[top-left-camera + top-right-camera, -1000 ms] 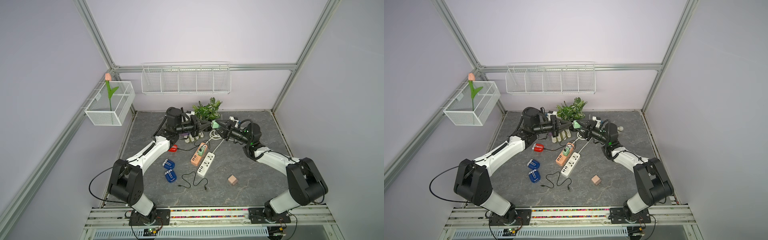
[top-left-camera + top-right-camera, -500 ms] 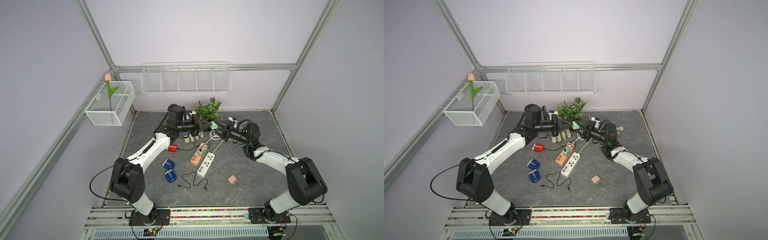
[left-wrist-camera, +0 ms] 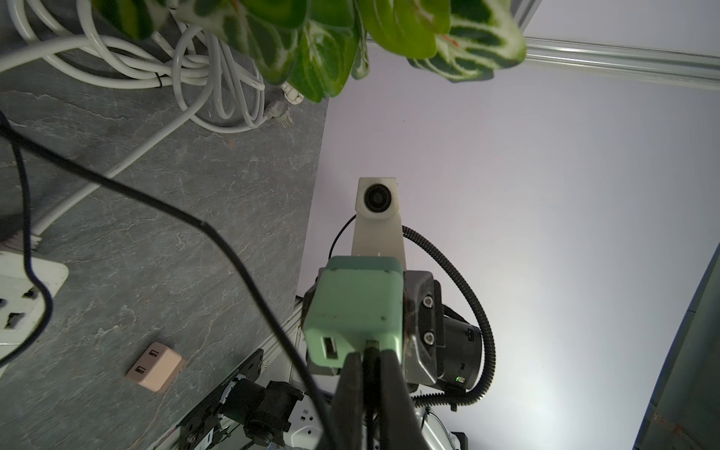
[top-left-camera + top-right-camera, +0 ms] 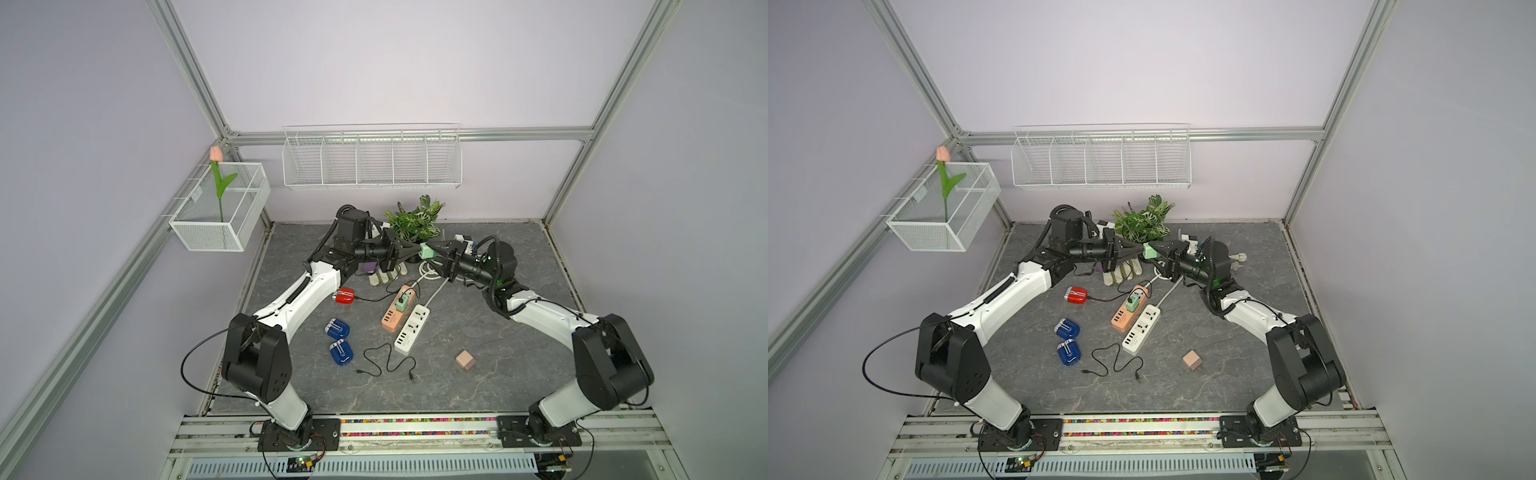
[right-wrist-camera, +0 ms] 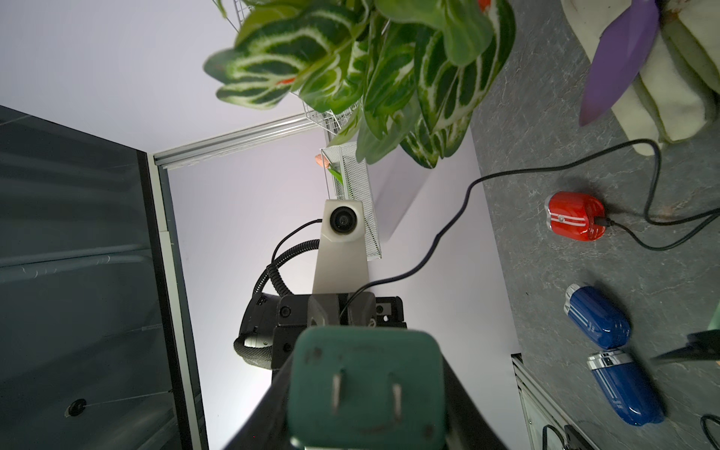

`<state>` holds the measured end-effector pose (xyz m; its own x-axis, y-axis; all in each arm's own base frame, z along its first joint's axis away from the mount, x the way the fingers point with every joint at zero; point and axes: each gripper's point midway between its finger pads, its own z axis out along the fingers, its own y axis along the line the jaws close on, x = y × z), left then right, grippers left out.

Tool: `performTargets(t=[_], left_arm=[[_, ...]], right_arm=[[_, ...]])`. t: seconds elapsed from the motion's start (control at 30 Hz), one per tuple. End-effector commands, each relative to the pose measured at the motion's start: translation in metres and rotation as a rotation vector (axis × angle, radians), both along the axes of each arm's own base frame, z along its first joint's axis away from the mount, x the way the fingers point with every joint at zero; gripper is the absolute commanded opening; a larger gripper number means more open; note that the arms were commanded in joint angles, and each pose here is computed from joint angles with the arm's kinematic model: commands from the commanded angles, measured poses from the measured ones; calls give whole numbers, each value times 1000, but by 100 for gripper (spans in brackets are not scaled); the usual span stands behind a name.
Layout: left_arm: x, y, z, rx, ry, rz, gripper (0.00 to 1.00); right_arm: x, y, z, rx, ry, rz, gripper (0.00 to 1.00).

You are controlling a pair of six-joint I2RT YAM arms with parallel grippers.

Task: Charge the electric shaver
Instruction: Insert the charging cable into the plug.

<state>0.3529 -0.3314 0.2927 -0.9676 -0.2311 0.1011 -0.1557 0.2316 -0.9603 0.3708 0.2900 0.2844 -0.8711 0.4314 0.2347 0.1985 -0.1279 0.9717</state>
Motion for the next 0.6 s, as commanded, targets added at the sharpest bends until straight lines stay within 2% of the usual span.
performTargets(t=[0.0, 0.27, 0.47, 0.57], left_arm=[[-15, -25, -48, 68, 123, -46, 0], [-15, -17, -42, 72, 70, -37, 1], [-12, 0, -43, 68, 65, 1, 14], [-10, 0, -36, 49, 50, 6, 33]], right_arm=[[-57, 38, 76, 97, -263, 231, 7], [-50, 31, 69, 90, -228, 196, 7], [-36, 19, 71, 103, -204, 139, 7], [-34, 18, 66, 97, -185, 132, 7]])
